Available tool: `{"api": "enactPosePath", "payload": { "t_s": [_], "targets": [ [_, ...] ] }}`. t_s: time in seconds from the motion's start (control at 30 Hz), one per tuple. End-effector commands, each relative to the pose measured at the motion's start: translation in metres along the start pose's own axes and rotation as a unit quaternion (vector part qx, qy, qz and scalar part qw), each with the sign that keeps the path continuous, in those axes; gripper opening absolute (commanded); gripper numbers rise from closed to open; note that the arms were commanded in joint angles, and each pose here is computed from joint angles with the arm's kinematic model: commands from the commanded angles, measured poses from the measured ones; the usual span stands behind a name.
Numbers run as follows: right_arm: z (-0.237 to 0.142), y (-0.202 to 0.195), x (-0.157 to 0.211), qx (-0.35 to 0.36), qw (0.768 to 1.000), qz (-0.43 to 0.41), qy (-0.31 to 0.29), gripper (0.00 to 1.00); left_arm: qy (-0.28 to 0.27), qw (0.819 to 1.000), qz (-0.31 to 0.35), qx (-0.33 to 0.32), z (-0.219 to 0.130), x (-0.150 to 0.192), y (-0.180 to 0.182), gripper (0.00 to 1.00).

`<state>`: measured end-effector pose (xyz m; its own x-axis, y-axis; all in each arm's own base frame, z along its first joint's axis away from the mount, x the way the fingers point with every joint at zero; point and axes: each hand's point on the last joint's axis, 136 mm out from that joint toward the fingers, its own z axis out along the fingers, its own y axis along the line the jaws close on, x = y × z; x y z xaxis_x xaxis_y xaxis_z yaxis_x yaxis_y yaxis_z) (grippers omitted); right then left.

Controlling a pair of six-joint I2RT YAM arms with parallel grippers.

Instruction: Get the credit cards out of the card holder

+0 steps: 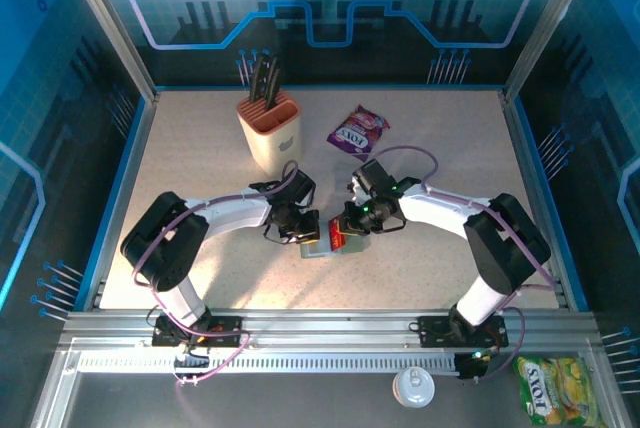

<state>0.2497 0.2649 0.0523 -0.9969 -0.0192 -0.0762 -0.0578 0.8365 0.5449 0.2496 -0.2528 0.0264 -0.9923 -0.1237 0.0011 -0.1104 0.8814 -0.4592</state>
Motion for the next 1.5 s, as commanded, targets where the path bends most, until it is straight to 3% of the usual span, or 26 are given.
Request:
{"api": "enactPosePath", "payload": {
  "t_s": [0.0, 0.3, 0.7, 0.97, 1.27, 1.47],
  "targets": [
    [0.004, 0.008, 0.002, -0.003, 1.000, -0.002, 0.008, 0.13, 0.019, 1.000, 0.000, -0.015, 0.008, 0.008, 0.016, 0.04],
    [0.001, -0.002, 0.004, 0.023, 1.000, 0.012, -0.002, 0.03, 0.016, 1.000, 0.001, -0.017, 0.006, 0.004, 0.020, 0.04],
    [0.002, 0.005, 0.008, 0.035, 0.999, 0.022, -0.019, 0.02, 0.023, 1.000, 0.014, -0.009, 0.000, -0.002, 0.021, 0.04],
    [-0.022, 0.025, -0.010, 0.019, 0.999, -0.009, -0.049, 0.02, 0.000, 0.998, 0.038, 0.044, -0.024, -0.011, -0.008, 0.08],
    [-0.060, 0.025, -0.030, 0.026, 0.992, -0.115, -0.042, 0.01, -0.051, 0.995, 0.039, 0.080, -0.054, -0.038, -0.032, 0.12],
    [-0.084, 0.007, -0.049, 0.087, 0.958, -0.271, -0.026, 0.00, -0.096, 0.989, 0.031, 0.108, -0.077, -0.062, -0.041, 0.13]
  ]
}}
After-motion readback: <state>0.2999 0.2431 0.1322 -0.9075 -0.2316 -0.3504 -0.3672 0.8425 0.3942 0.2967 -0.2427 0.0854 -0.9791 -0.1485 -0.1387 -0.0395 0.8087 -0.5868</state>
